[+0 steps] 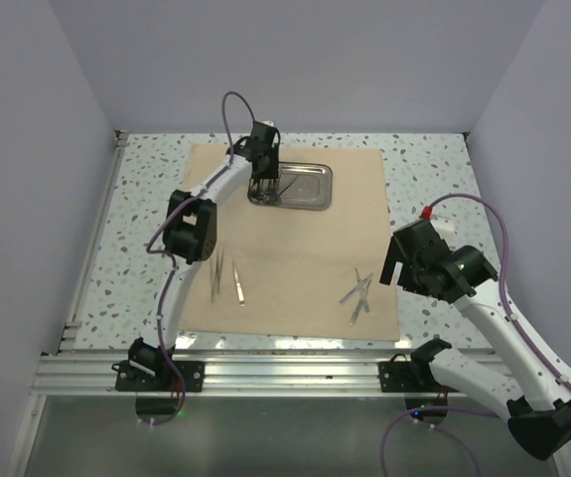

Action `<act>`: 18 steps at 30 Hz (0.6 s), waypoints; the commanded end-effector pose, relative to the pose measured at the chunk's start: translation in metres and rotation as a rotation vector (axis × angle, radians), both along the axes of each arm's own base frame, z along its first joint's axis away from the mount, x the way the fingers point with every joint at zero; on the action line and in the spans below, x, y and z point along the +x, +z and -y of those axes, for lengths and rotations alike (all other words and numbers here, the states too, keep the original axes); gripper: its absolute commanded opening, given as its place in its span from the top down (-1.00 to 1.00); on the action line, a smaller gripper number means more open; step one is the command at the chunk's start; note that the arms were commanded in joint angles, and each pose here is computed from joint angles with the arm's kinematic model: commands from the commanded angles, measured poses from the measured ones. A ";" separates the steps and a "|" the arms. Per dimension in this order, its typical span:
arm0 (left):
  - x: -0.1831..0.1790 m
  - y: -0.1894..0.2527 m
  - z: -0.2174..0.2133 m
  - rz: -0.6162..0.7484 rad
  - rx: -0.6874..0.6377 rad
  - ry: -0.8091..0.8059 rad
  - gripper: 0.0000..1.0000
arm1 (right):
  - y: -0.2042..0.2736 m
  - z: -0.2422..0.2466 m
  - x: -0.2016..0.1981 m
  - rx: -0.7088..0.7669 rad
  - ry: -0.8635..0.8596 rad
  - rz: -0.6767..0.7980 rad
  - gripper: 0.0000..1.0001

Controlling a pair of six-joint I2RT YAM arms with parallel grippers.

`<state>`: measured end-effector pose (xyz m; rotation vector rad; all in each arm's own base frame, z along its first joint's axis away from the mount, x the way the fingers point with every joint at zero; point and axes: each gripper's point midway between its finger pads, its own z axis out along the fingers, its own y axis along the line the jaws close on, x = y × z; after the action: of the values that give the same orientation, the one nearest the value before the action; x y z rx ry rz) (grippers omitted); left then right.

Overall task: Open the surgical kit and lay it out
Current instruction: Pick up the medical item from the container.

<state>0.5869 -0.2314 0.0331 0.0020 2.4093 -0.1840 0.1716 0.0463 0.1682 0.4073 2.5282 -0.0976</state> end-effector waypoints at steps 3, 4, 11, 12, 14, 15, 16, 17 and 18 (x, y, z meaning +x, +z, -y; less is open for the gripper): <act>-0.010 -0.015 -0.002 -0.008 0.176 -0.019 0.03 | 0.006 0.002 0.006 -0.024 0.004 0.018 -0.94; -0.013 -0.019 -0.003 -0.020 0.188 -0.015 0.05 | 0.005 0.002 0.005 -0.022 0.007 0.014 -0.95; -0.030 -0.046 -0.013 -0.107 0.255 -0.010 0.31 | 0.005 0.000 0.005 -0.015 0.021 0.013 -0.95; -0.032 -0.048 -0.015 -0.116 0.262 -0.007 0.34 | 0.005 -0.001 0.005 -0.013 0.022 0.011 -0.95; -0.036 -0.052 -0.017 -0.132 0.266 -0.007 0.42 | 0.005 -0.001 0.005 -0.009 0.024 0.016 -0.95; -0.037 -0.053 -0.016 -0.136 0.264 -0.010 0.46 | 0.005 -0.001 0.004 -0.007 0.026 0.015 -0.95; -0.039 -0.054 -0.016 -0.142 0.260 -0.013 0.49 | 0.006 -0.001 0.004 -0.007 0.027 0.020 -0.96; -0.041 -0.057 -0.017 -0.150 0.261 -0.014 0.57 | 0.006 -0.001 0.005 -0.005 0.026 0.022 -0.96; -0.042 -0.059 -0.017 -0.157 0.259 -0.016 0.60 | 0.006 -0.001 0.004 -0.003 0.027 0.022 -0.96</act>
<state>0.5791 -0.2375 0.0288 0.0742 2.3960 0.0087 0.1718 0.0464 0.1659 0.3731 2.5468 -0.1133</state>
